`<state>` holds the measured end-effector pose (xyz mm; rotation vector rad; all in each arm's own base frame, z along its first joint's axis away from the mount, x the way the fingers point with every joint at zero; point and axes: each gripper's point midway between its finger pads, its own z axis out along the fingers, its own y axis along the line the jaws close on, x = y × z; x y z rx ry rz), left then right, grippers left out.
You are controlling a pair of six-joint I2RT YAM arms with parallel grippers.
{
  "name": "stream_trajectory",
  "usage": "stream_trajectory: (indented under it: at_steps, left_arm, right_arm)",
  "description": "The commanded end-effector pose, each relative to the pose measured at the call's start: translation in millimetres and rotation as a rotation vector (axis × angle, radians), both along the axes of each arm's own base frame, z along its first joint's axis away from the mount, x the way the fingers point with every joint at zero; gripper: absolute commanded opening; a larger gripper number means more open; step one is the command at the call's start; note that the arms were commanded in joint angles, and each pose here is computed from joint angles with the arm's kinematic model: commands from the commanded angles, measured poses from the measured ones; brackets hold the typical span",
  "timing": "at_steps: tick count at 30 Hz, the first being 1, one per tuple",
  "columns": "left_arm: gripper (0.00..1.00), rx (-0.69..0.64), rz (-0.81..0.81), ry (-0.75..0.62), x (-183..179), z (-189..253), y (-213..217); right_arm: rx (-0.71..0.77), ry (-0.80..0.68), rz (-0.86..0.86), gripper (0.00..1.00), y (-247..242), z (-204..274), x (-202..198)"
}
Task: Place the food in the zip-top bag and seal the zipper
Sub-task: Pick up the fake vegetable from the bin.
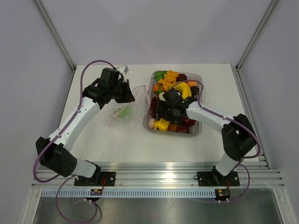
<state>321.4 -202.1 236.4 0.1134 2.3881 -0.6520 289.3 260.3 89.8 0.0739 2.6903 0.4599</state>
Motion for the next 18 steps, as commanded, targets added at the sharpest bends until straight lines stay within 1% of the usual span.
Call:
stream_trajectory:
  at_steps: [1, 7, 18]
  left_arm:
    - [0.00, -0.036, -0.023, -0.033, 6, 8, -8]
    - [0.00, -0.040, -0.033, -0.030, 6, 6, -9]
    - [0.00, -0.043, -0.042, -0.027, 4, 3, -10]
  right_arm:
    - [0.048, -0.073, 0.034, 1.00, 24, 16, 18]
    - [0.023, -0.050, 0.038, 0.99, 33, 1, 20]
    - [-0.094, -0.054, 0.021, 1.00, 21, -9, 20]
